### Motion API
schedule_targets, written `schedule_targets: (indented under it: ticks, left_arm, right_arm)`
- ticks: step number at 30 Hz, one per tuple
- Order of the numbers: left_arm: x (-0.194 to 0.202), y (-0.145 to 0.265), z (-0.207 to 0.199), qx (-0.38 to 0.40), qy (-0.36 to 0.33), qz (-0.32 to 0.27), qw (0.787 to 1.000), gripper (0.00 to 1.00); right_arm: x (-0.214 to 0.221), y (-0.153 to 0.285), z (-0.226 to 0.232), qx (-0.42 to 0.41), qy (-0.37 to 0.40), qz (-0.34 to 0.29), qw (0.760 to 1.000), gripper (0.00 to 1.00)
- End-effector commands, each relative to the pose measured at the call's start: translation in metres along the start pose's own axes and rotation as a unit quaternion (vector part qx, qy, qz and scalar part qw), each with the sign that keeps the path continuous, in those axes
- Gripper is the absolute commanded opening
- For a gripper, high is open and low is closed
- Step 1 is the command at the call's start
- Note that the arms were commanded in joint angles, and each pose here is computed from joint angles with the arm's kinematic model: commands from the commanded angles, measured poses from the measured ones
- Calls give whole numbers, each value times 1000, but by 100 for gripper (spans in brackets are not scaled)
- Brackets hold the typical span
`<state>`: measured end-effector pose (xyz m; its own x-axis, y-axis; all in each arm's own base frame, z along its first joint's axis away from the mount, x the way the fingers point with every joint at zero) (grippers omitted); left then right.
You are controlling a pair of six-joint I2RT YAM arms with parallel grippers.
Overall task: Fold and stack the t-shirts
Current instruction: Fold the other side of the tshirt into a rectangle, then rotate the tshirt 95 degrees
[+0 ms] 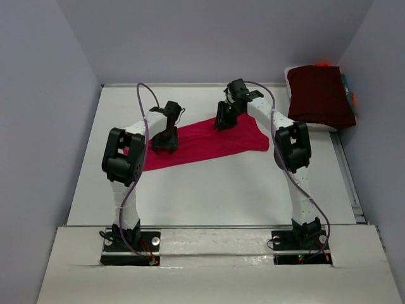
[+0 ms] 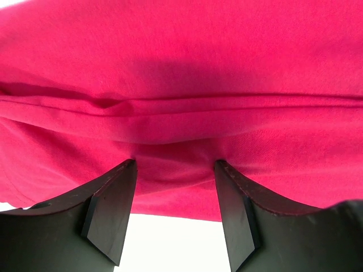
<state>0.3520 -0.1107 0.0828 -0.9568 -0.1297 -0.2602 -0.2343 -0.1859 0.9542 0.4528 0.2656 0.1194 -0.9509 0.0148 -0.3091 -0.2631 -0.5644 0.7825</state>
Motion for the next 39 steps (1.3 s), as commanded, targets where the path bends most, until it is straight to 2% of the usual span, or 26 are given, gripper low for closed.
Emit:
schedule_targets:
  ticks: [1, 8, 12, 17, 26, 34, 39]
  left_arm:
    - [-27, 32, -1, 2, 3, -68, 998, 69]
    - [-50, 48, -1, -25, 9, -112, 993, 69]
    - [-58, 44, -1, -55, 12, -108, 993, 69]
    - [-64, 40, -4, -69, 11, -97, 993, 68]
    - [-36, 15, 0, -83, 5, -50, 995, 68]
    - [-5, -7, 26, -101, 15, -7, 995, 68]
    - [-8, -8, 41, -106, 33, -5, 994, 68]
  right_arm:
    - [-10, 66, 14, 70, -6, -95, 993, 38]
    - [29, 81, -12, 154, -51, -69, 984, 38]
    - [51, 79, -26, 186, -77, -40, 979, 38]
    - [66, 82, -35, 208, -96, -37, 973, 38]
    - [86, 92, -69, 301, -141, -52, 942, 38]
    - [88, 102, -99, 331, -179, -65, 924, 38]
    - [87, 103, -113, 332, -195, -64, 921, 38]
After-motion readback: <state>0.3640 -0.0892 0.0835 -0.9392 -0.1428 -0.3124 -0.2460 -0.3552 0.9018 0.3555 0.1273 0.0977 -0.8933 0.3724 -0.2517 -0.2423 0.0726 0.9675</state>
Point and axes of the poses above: each gripper's point midway between its finger pads, its own y axis back along the fingers, its own z axis along the line the jaws close on, x = y × z, the point moved 6 cm from there along y, back along the fingers, and after that the axes turned 3 degrees about y, right-handed, at the moved point
